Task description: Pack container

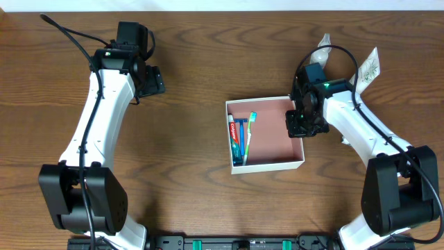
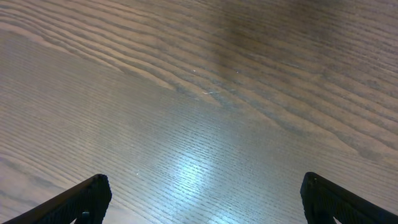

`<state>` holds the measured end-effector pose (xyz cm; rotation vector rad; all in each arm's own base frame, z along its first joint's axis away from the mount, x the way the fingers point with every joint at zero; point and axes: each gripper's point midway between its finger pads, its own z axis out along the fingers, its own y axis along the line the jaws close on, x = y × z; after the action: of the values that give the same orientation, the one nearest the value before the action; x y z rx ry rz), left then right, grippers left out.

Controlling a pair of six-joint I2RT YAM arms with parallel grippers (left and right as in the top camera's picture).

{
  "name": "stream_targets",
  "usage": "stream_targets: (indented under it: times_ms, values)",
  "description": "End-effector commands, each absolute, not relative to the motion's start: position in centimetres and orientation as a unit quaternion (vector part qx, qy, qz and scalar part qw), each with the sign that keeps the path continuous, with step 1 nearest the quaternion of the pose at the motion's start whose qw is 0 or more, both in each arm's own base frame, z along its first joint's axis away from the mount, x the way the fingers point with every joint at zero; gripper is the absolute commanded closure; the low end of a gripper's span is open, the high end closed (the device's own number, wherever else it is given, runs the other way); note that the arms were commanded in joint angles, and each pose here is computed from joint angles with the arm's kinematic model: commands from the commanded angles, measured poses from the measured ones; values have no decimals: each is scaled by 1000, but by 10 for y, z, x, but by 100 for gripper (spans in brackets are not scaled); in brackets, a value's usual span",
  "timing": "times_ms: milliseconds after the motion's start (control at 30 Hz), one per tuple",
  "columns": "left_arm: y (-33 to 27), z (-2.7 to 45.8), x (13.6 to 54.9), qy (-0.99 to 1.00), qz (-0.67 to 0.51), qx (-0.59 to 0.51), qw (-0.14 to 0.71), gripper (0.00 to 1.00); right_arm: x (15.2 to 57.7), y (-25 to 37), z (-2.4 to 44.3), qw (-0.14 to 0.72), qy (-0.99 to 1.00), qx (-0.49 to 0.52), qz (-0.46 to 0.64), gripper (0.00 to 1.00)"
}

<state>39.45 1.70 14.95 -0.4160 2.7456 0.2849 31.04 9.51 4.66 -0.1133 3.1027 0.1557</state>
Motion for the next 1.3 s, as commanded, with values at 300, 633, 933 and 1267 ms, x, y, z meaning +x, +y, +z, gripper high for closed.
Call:
stream_targets:
  times_ms: [300, 633, 933, 1267]
  values:
    - [17, 159, 398, 966, 93, -154, 187, 2, 317, 101, 51, 26, 998, 3, 55, 99]
    - [17, 159, 398, 966, 94, -154, 188, 2, 318, 104, 51, 29, 998, 10, 54, 98]
    - [17, 159, 398, 966, 94, -154, 188, 2, 320, 103, 56, 30, 998, 8, 50, 36]
    - [17, 159, 398, 966, 94, -154, 188, 2, 323, 103, 131, 18, 998, -33, 45, 28]
